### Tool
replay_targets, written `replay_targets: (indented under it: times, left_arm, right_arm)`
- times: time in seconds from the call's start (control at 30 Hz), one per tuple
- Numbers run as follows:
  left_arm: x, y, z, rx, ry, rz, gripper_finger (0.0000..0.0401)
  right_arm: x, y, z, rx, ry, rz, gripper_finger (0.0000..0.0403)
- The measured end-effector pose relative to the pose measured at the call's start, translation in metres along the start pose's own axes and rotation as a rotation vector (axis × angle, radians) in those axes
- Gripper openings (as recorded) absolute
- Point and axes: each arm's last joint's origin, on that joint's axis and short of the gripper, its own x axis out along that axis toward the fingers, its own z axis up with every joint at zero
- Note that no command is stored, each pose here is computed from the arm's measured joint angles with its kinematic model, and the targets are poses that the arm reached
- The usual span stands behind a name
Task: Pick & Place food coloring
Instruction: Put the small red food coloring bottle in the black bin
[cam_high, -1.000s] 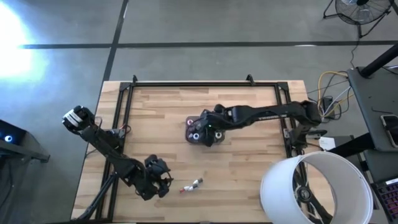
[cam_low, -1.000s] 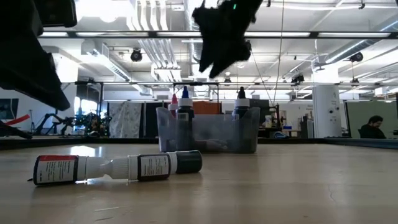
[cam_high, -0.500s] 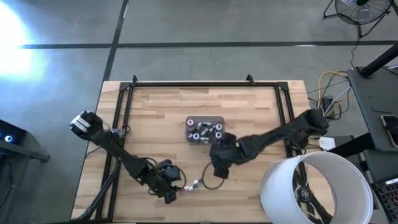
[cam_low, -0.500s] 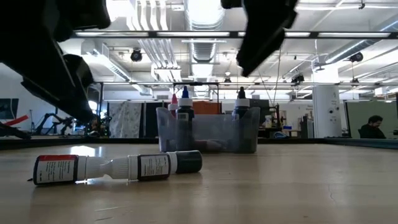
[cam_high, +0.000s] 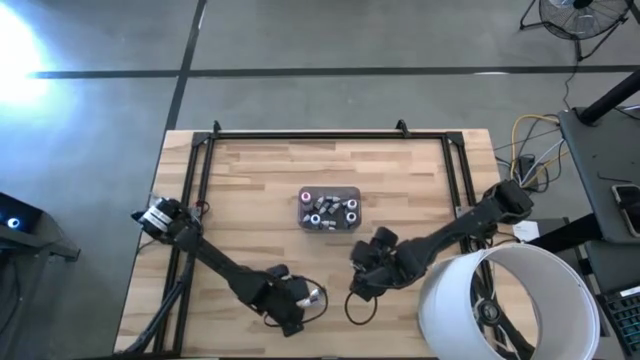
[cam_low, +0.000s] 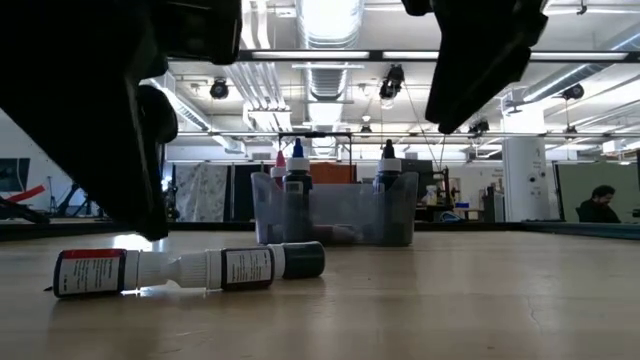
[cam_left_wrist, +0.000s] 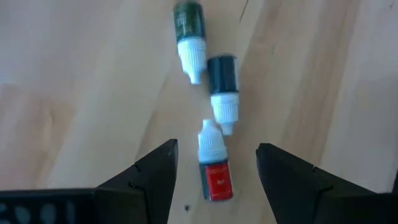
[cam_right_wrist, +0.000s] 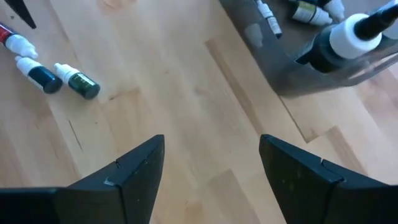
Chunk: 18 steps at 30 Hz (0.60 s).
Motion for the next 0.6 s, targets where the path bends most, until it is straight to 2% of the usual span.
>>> replay_targets:
  times: [0.2,0.6]
  left_arm:
    - [0.015,-0.004,0.003,-0.082,0.08,-0.001,0.0194]
    - [0.029,0.003,0.015,-0.104,0.121,0.063,0.0157]
  right_arm:
    - [0.002,0.0,-0.007,-0.008,0.009,-0.008,0.0253]
    - [0.005,-0.002,-0.012,-0.017,0.019,-0.022,0.0249]
